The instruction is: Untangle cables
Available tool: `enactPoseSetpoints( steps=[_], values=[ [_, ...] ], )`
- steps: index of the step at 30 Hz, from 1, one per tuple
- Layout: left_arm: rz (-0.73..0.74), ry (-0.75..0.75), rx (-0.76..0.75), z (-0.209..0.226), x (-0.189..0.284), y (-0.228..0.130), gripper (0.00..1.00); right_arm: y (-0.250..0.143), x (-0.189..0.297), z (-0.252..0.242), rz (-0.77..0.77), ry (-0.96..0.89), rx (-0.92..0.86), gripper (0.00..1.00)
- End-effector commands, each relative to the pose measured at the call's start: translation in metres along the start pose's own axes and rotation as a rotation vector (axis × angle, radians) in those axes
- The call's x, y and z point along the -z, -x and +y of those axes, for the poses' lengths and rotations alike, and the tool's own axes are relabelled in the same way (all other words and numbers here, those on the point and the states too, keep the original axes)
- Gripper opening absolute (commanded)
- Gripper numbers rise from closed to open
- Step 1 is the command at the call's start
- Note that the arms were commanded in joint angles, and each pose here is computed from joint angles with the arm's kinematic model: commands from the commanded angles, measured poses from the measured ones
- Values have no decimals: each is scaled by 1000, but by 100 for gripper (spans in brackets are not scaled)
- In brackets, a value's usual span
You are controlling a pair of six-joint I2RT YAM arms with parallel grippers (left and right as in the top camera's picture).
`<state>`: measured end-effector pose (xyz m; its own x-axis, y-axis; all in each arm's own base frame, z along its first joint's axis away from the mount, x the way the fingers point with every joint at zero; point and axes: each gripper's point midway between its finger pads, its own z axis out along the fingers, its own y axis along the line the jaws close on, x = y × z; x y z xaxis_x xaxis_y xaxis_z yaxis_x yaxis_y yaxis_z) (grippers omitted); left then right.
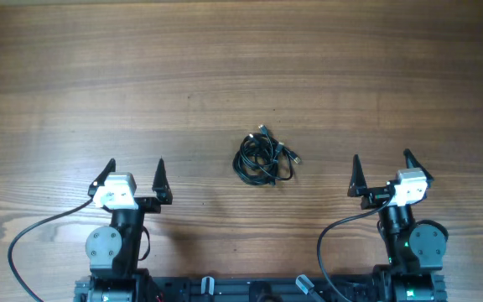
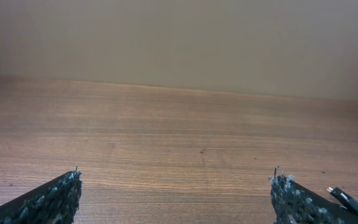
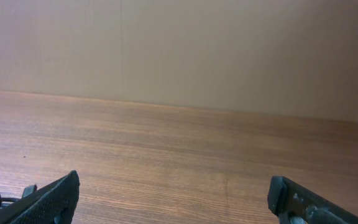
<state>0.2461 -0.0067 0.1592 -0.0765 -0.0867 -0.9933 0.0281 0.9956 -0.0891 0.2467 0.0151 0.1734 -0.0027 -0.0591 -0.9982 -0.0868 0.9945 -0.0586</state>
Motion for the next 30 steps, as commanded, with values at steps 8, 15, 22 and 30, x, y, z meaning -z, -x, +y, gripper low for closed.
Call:
enactPoseSetpoints(
  steps=[8, 15, 22, 30],
  values=[
    [-18, -688, 157, -109, 40, 21, 100, 1, 0, -2, -4, -13, 19, 100],
    [-405, -779, 117, -122, 97, 163, 100, 1, 0, -2, -4, -13, 19, 100],
    [248, -771, 267, -142, 67, 206, 100, 1, 0, -2, -4, -13, 19, 100],
    [510, -906, 473, -165, 40, 195, 99, 1, 0, -2, -4, -13, 19, 100]
  ],
)
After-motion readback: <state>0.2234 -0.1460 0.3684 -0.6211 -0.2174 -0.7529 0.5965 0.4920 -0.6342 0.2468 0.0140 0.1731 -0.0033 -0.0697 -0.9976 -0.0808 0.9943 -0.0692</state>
